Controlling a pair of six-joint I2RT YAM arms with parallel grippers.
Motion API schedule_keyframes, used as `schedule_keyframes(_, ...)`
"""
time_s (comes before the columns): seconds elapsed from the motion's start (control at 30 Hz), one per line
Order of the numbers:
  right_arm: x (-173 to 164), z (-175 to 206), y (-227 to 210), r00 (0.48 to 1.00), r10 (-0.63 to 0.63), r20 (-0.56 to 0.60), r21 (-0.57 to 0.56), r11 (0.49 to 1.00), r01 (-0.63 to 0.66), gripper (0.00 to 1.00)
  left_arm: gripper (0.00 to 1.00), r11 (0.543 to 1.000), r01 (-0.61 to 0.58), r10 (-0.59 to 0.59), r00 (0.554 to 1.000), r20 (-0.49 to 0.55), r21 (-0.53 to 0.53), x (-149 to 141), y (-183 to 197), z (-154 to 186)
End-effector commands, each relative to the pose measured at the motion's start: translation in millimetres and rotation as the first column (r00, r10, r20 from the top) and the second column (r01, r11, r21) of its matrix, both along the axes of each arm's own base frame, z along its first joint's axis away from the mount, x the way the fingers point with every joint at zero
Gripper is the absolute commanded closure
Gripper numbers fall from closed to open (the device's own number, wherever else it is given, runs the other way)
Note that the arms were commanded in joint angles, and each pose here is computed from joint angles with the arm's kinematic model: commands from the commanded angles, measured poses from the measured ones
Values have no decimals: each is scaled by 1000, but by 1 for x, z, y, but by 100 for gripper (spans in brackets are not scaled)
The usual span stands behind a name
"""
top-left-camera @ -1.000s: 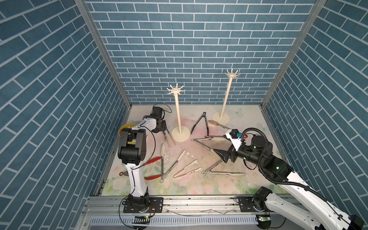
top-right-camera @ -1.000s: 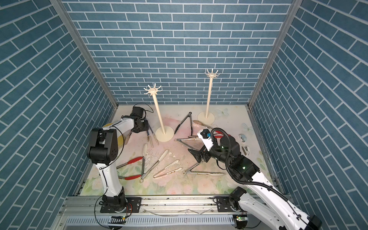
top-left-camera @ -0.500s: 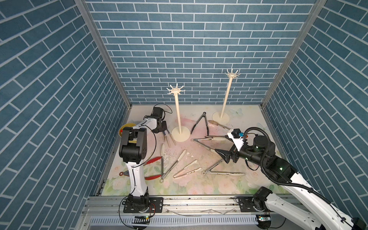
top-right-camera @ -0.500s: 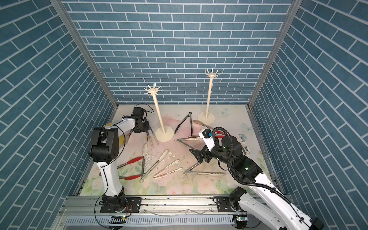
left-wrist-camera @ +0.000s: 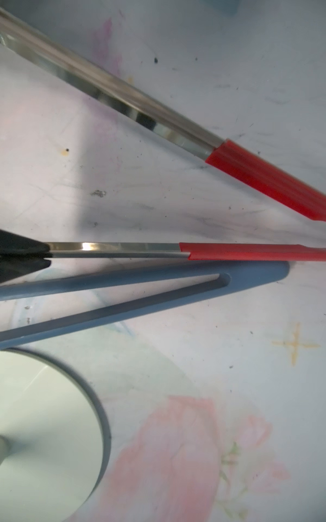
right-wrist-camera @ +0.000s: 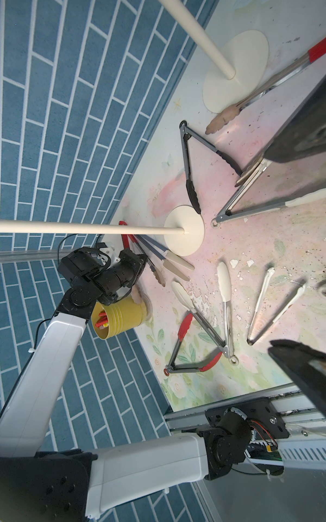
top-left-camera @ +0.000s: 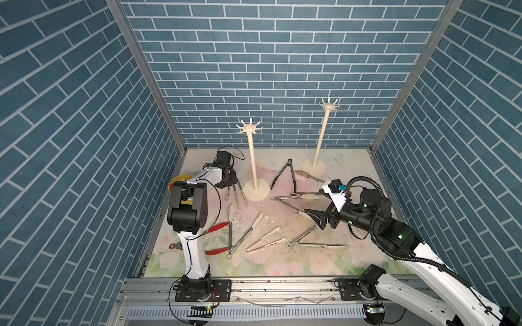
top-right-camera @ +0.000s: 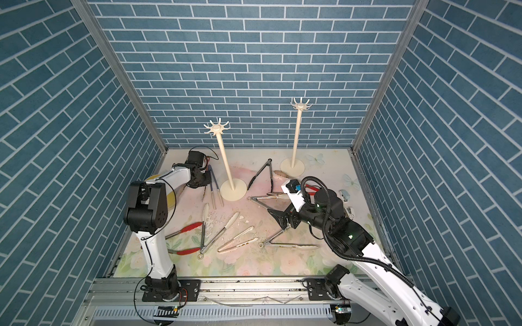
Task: Hang food tongs on kitchen utensil racks
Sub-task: Pick up the food tongs from the center of the board, then hang the food tongs on the rack.
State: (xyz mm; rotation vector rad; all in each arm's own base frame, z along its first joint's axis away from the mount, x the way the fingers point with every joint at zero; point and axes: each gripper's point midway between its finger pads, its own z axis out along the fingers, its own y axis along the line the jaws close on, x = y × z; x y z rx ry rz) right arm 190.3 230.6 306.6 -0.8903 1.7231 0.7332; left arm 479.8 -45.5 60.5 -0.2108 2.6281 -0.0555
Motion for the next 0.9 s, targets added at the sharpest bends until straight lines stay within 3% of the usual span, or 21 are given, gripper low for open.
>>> schedule_keyframes(0.0, -3, 12, 3, 1000, 20, 22, 29, 999, -21, 1, 100, 1000, 23, -24, 993, 119, 12, 7, -2, 41)
schedule_keyframes(0.33, 16, 2, 2, 999, -44, 29, -28, 999, 44, 1, 100, 992, 121, -123, 939, 321, 27, -2, -19, 110)
schedule_keyframes(0.57, 19, 0, 0, 998, -53, 33, -38, 998, 54, 1, 100, 977, 206, -207, 839, 504, 59, -23, -39, 172)
schedule_keyframes(0.87, 19, -2, -5, 997, -64, 45, -52, 996, 67, 1, 100, 971, 233, -204, 675, 709, 57, -73, -40, 243)
